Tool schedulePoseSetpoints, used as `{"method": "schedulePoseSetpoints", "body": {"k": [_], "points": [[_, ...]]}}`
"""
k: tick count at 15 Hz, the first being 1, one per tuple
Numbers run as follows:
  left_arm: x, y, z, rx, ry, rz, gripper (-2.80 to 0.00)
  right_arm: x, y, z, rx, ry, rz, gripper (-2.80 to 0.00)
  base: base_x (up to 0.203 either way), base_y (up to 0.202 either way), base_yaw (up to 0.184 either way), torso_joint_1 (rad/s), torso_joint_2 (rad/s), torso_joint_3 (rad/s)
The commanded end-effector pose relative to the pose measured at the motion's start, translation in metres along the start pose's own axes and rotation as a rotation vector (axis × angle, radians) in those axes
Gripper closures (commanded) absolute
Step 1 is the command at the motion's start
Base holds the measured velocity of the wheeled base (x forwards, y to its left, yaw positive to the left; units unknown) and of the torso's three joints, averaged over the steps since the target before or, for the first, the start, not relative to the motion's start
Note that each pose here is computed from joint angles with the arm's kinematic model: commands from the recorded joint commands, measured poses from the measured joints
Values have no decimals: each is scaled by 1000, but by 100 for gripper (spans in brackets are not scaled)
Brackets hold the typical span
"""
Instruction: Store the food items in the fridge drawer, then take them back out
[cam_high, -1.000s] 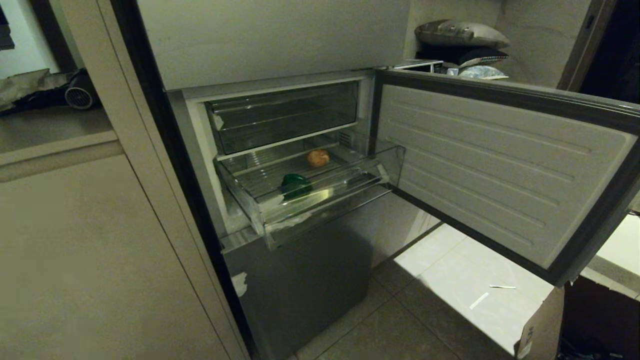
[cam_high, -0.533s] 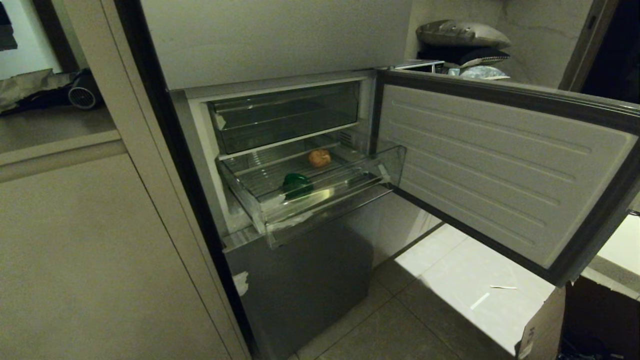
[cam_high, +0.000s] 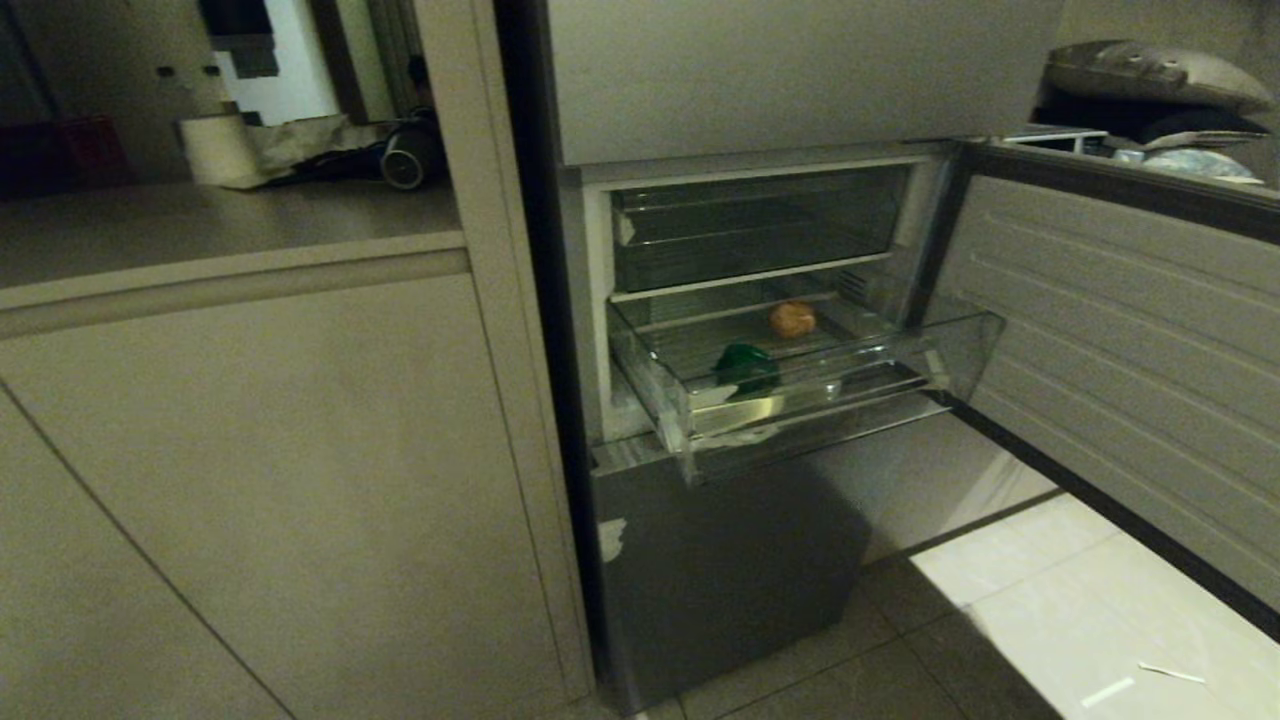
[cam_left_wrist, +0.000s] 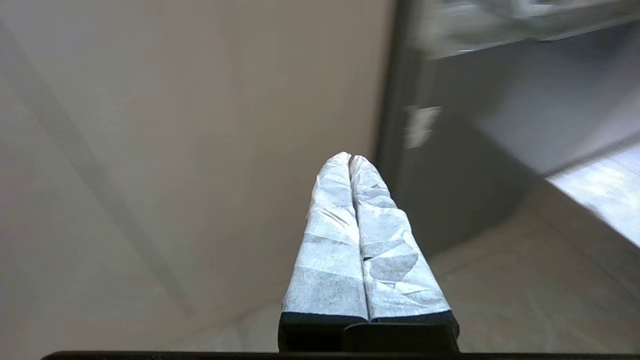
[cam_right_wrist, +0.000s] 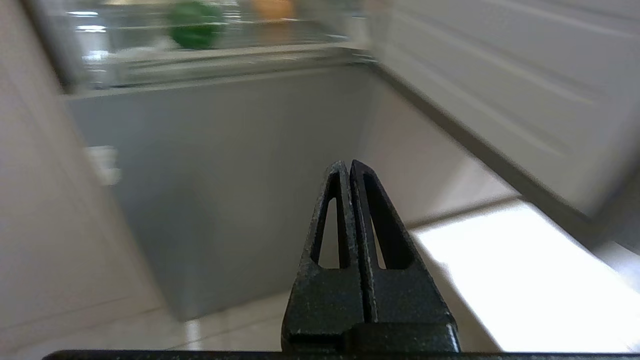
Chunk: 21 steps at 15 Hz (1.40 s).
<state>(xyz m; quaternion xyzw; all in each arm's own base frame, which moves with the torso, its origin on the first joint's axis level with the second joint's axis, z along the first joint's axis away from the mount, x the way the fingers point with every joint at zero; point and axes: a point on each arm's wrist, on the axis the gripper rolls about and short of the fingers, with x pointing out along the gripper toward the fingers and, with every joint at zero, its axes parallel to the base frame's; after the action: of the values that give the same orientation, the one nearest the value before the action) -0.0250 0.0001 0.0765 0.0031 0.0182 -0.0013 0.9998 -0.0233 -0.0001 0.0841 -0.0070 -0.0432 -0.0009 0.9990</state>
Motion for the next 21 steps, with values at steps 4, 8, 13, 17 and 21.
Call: {"method": "schedulePoseSetpoints", "body": {"k": [4,8,13,17,21], "points": [[0,0,0,0,2,1,0,8,0,-8,23,106,-6,0,2,-7,171,3,6,3],[0,0,0,0,2,-1,0,35,0,-1,23,329,10,0,0,-1,50,1,0,0],[0,0,0,0,2,-1,0,98,3,20,64,465,66,0,0,0,0,0,0,0],[0,0,0,0,2,0,0,170,5,27,98,541,88,0,0,0,0,0,0,0],[0,0,0,0,2,-1,0,242,8,16,125,544,94,0,0,0,0,0,0,0]]}}
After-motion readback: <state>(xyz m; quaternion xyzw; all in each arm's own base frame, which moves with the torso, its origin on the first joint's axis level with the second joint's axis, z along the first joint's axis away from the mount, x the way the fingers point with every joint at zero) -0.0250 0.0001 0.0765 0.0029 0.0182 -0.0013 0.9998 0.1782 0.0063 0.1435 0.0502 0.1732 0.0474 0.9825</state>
